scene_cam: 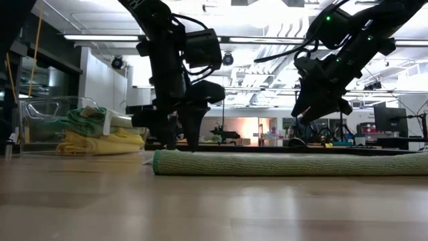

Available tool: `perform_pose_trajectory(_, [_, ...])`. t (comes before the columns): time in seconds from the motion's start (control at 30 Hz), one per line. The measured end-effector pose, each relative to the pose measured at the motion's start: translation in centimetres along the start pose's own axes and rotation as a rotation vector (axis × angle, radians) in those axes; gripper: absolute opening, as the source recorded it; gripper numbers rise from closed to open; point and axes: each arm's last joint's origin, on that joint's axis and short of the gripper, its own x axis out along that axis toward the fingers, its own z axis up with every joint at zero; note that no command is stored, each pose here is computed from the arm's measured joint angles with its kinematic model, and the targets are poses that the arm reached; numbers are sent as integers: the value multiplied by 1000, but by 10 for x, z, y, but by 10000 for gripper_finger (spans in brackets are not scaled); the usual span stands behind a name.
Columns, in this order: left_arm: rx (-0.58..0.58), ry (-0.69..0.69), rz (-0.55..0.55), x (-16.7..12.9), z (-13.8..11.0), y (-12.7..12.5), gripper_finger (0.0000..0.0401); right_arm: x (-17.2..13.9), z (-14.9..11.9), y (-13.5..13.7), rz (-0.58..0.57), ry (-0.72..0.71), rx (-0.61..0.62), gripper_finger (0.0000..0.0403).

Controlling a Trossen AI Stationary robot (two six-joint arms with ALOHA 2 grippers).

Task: Fold microfiber towels
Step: Fold the green towel

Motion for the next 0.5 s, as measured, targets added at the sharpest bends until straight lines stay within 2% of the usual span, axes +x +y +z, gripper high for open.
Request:
perform_pose_trajectory(0.17, [3, -36, -19, -8, 2, -2, 236, 0, 0, 0, -3, -2, 0, 165])
perform_pose_trajectory(0.5, [7, -8, -42, -2, 1, -4, 236, 0, 0, 0, -8, -11, 5, 165])
